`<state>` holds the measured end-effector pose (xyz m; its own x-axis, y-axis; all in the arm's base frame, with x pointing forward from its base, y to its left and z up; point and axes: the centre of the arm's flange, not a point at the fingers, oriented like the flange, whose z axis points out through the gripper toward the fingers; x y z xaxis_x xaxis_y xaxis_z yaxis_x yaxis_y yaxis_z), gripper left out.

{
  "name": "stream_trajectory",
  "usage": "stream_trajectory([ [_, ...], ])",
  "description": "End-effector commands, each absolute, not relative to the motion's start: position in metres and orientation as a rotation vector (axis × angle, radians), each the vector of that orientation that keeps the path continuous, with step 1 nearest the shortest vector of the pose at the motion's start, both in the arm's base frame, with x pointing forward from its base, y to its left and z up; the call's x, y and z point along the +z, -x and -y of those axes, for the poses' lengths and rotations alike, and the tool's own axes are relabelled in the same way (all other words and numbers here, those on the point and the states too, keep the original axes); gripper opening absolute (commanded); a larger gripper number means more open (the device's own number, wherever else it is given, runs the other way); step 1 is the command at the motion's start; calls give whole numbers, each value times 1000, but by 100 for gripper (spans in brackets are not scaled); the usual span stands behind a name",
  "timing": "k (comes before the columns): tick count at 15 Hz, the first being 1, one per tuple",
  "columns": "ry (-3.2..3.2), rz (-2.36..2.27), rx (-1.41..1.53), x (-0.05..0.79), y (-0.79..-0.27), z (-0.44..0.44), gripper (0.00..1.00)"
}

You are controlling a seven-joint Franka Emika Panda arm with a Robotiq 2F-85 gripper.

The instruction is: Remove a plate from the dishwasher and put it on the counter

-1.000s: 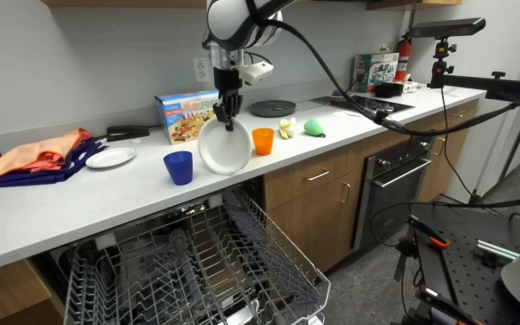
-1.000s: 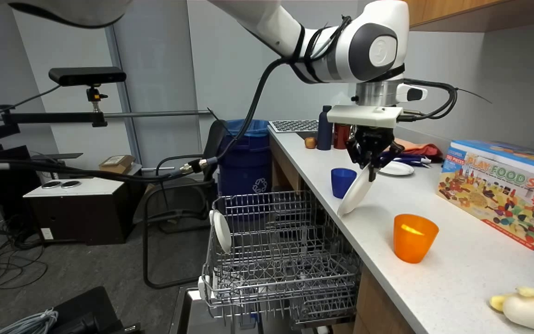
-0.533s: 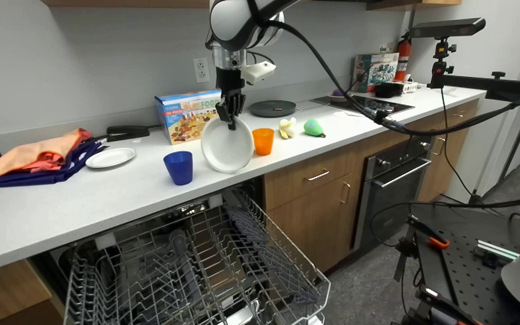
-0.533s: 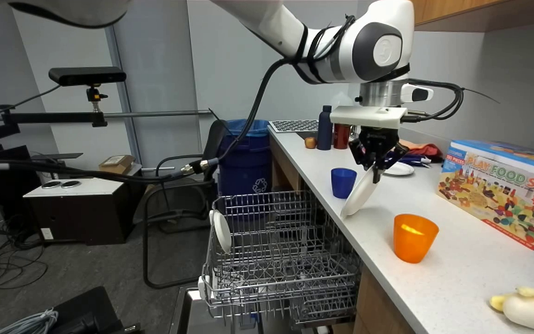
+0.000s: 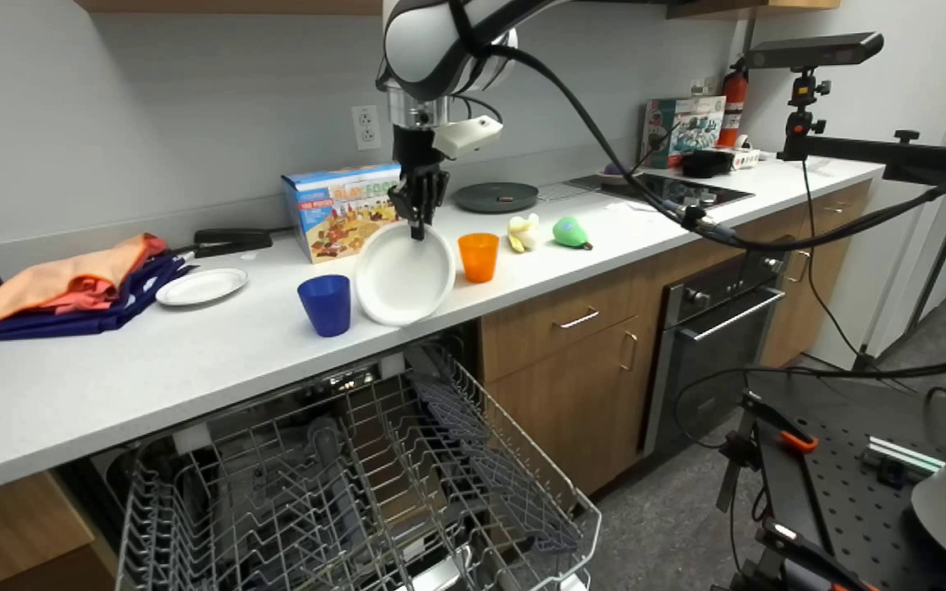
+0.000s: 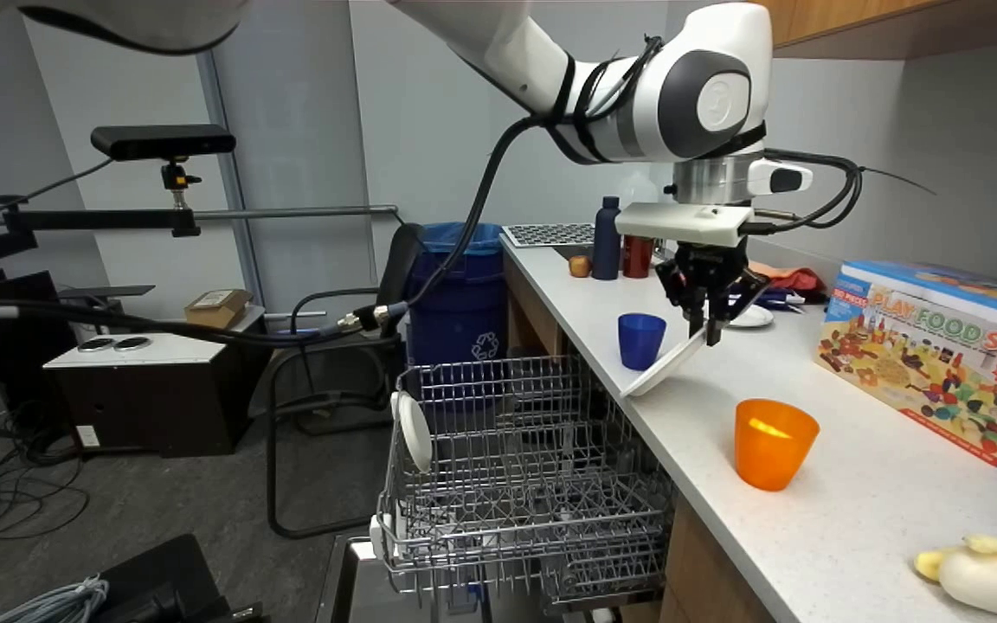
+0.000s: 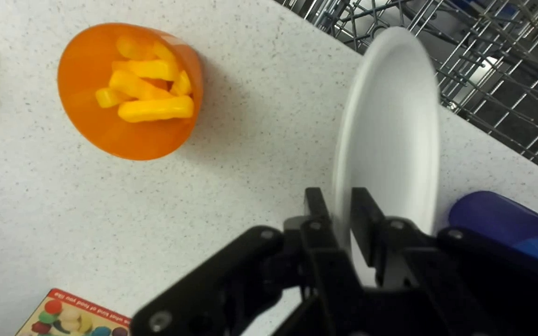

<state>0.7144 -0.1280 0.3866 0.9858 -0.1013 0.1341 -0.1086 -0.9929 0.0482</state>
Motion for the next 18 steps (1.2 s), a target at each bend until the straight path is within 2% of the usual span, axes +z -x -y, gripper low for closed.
stream_trajectory([
  [1,-3040,223,229,382,-714,126,55],
  [7,-3010,274,226,383,-715,127,99],
  [12,-2971,287,229,392,-715,124,100],
  [18,-2947,272,339,445,-712,105,100],
])
